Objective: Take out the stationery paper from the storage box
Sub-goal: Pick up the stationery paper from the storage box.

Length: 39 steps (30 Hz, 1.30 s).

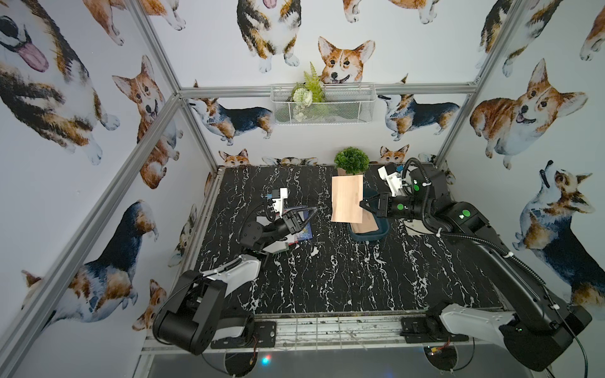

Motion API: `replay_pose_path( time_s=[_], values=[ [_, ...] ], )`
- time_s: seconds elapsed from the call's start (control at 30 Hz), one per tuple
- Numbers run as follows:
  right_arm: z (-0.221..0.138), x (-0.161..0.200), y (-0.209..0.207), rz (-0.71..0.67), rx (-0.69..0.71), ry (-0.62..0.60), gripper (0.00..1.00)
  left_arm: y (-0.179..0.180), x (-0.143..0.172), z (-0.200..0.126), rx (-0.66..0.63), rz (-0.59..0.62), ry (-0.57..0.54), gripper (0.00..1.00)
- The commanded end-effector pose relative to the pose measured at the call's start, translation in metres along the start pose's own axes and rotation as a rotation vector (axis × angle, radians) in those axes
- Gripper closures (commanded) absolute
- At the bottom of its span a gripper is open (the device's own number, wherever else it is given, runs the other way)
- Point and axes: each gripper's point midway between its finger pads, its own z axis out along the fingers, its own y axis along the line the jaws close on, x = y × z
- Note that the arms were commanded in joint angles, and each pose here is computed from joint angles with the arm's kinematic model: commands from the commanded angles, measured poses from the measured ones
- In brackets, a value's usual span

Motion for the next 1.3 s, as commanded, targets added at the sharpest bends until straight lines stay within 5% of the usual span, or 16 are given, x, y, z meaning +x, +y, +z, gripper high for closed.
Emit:
replay_pose_path(
  time_s=[0.0,0.23,0.63,0.87,0.9,1.03,1.27],
  values=[
    [0.005,-0.004,0.030,0.012,-0.137,-0.003,1.00,-0.013,0.002,0.011,0.061,0.022,0.003,0.20],
    [0.014,0.000,0.038,0.002,-0.158,0.017,1.00,-0.016,0.015,0.032,0.091,0.009,0.042,0.24],
    [0.019,0.010,0.015,-0.013,-0.055,0.035,1.00,-0.033,0.018,0.034,0.130,0.031,0.054,1.00],
    [0.020,0.014,0.006,-0.018,-0.014,0.047,1.00,-0.029,0.018,0.035,0.115,0.018,0.056,1.00],
    [0.020,0.014,0.005,-0.018,-0.010,0.048,0.97,-0.028,0.018,0.034,0.109,0.017,0.057,1.00],
    [0.016,0.016,0.000,-0.022,0.020,0.039,0.47,-0.005,0.012,0.026,-0.005,0.001,0.047,1.00],
    [0.007,0.025,-0.009,-0.025,0.056,0.035,0.38,0.086,0.020,-0.014,-0.573,-0.041,0.101,1.00]
  ],
)
